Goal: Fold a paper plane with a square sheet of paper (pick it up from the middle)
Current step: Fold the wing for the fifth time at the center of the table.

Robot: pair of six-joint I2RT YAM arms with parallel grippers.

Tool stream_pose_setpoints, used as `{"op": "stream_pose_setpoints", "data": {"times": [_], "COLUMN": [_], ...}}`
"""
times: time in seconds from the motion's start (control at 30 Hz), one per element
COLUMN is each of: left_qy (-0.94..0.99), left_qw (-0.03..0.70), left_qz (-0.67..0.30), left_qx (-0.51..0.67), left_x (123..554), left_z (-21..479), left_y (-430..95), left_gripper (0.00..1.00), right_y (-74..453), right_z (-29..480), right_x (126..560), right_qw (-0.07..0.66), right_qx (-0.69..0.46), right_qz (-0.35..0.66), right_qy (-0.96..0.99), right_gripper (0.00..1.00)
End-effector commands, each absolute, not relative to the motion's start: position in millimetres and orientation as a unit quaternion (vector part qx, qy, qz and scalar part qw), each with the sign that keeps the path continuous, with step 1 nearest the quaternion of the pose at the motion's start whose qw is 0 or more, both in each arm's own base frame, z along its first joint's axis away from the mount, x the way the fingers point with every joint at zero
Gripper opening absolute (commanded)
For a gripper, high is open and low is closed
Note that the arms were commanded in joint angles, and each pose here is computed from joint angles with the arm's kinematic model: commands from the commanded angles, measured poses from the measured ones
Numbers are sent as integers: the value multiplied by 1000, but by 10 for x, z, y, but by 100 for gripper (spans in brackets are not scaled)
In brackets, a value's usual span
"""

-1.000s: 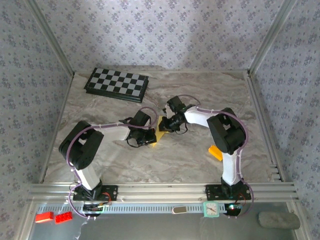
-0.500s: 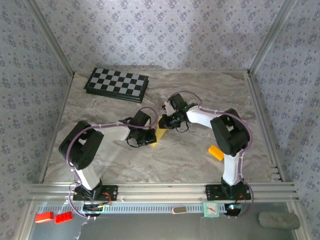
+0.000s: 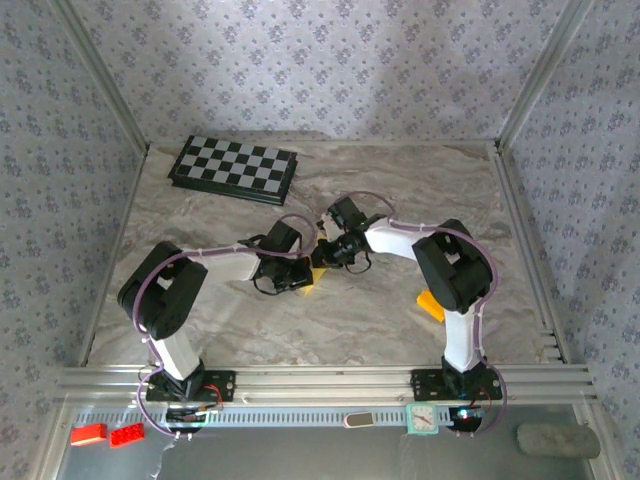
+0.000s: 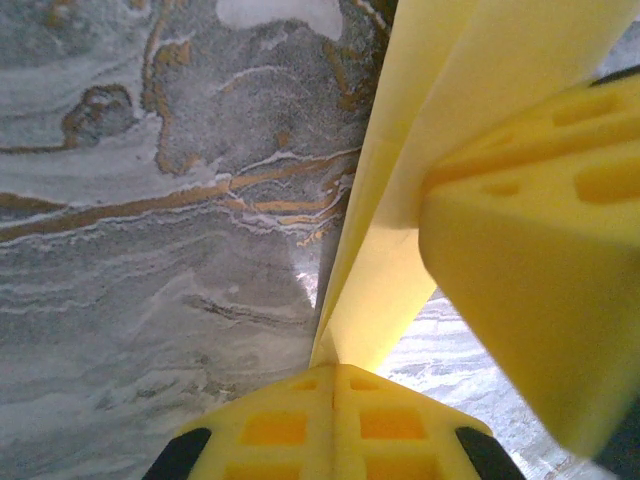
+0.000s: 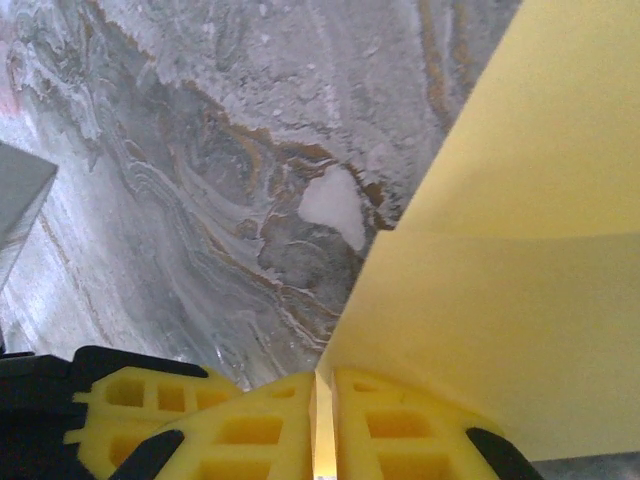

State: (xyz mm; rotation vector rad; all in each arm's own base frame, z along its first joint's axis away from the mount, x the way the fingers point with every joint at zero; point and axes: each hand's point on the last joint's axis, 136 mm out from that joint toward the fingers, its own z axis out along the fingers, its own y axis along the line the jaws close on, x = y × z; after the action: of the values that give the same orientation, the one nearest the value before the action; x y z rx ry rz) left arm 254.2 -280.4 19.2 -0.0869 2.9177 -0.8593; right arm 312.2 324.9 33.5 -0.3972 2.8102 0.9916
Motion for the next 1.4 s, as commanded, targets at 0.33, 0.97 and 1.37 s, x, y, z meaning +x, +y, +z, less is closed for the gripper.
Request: {"op": "stream_pose_setpoints", "data": {"times": [0.33, 0.97, 1.37], "left_qy": [979, 977, 948], "left_qw": [-29, -23, 95], "left_qz": [-198, -207, -302], "left_qx": [-50, -44, -21], "left_x": [2087, 2105, 2758], "left_z": [-205, -99, 990], "left_y": [-2399, -2442, -2775], "left_gripper": [0, 0, 30], "right_y": [2716, 2054, 1936], "right_z": [-30, 335, 1054], "right_x": [3537, 4414, 3950], "right_qw": [65, 145, 210], "right_qx": [-66, 20, 20], "right_qz": [297, 305, 237], "right_qy": [950, 941, 948], "right_gripper": [14, 14, 32]}}
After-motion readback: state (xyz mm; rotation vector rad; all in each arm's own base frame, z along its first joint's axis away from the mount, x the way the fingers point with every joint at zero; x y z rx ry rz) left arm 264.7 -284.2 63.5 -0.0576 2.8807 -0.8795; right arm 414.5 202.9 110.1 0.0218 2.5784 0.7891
